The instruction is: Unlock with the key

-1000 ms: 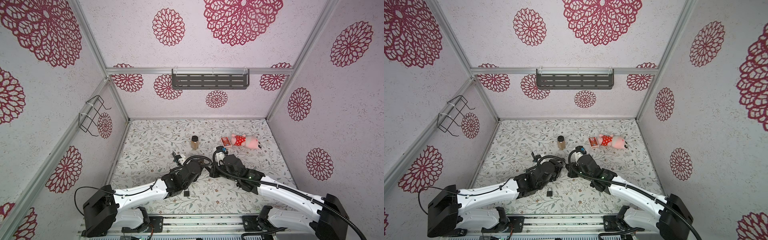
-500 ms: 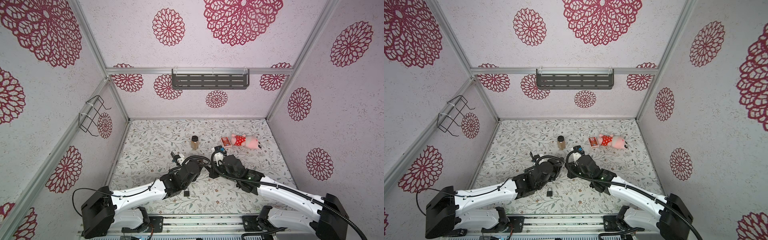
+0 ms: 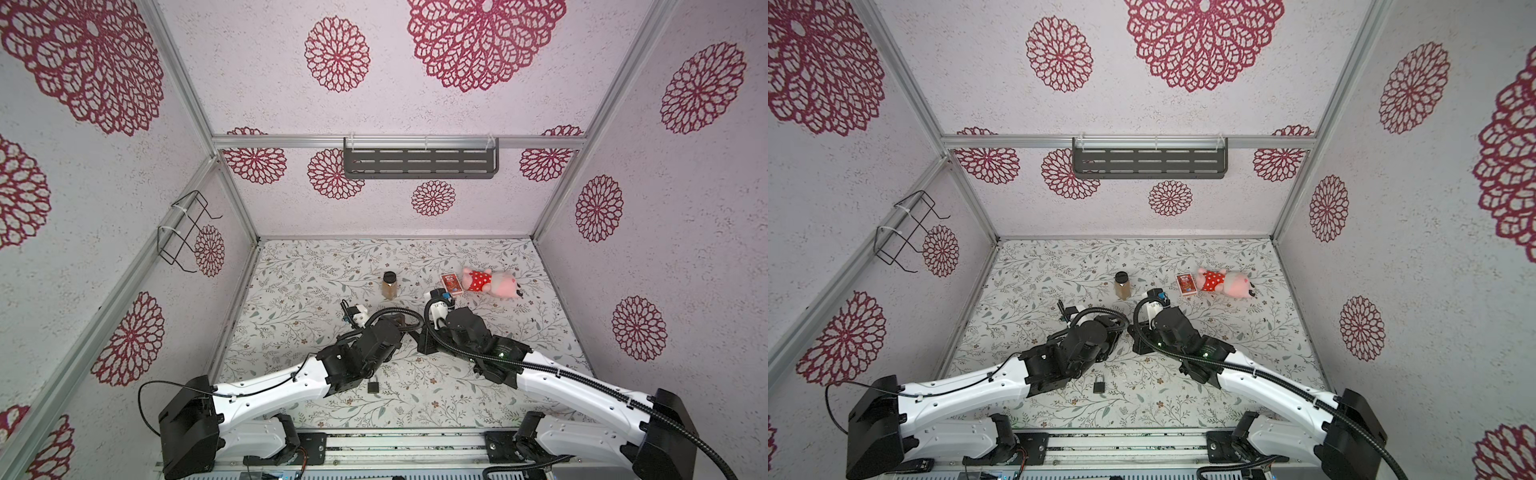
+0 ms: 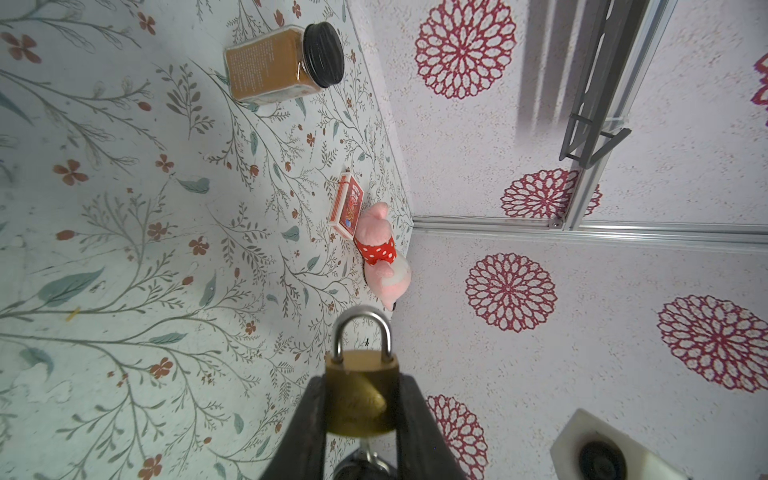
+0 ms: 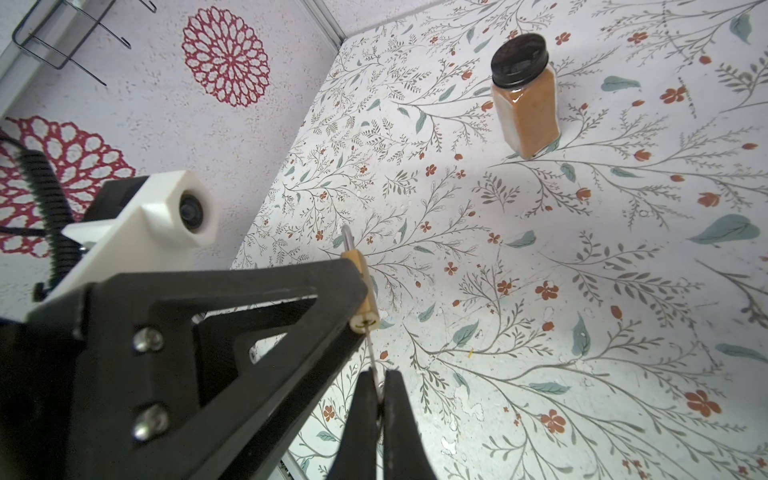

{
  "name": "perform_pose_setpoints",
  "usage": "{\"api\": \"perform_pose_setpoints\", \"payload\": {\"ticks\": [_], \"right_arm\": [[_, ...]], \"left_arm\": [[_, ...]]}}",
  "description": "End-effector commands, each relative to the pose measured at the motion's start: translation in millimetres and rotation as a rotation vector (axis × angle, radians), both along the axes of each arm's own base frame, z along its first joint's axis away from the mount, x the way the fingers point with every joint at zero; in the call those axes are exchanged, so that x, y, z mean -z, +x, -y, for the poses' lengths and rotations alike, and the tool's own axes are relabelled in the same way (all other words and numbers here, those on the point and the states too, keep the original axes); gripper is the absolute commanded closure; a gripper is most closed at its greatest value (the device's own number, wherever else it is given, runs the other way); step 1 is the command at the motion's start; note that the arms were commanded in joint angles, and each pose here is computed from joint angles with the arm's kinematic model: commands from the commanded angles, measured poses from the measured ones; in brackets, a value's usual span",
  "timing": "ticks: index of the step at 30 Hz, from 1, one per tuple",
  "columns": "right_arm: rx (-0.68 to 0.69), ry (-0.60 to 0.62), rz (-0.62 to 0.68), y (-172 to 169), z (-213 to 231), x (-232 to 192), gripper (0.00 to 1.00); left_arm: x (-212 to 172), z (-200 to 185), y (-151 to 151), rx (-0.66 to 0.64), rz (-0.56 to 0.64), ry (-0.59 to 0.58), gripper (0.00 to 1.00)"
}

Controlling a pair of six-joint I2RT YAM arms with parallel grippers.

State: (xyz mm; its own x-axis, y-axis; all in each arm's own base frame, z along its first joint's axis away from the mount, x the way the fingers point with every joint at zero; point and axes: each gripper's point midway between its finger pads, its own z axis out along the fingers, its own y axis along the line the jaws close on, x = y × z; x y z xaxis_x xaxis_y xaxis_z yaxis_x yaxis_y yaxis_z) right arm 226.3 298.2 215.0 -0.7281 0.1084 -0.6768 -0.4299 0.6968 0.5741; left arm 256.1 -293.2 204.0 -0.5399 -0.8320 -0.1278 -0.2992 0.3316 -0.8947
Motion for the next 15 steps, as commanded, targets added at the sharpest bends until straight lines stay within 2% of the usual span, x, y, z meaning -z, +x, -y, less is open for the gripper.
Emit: {"api": "perform_pose_setpoints", "payload": {"ticks": [1,8,15], "right_arm": [[0.133,0.117,0.122,30.0,7.0,-57.0,1.00],[0.132,0.093,0.091,24.8,5.5,-41.6,1.00],[0.167,0.107,0.087,18.9,0.1,-29.8,1.00]], "left_arm": [[20.3,3.7,-24.5,0.097,-0.066,0.096,1.00],[14.3,3.4,-19.3,0.089,-0.057,0.076,1.00],[2.7,13.3,-17.0,0.095,-0.044,-0.028,1.00]]}}
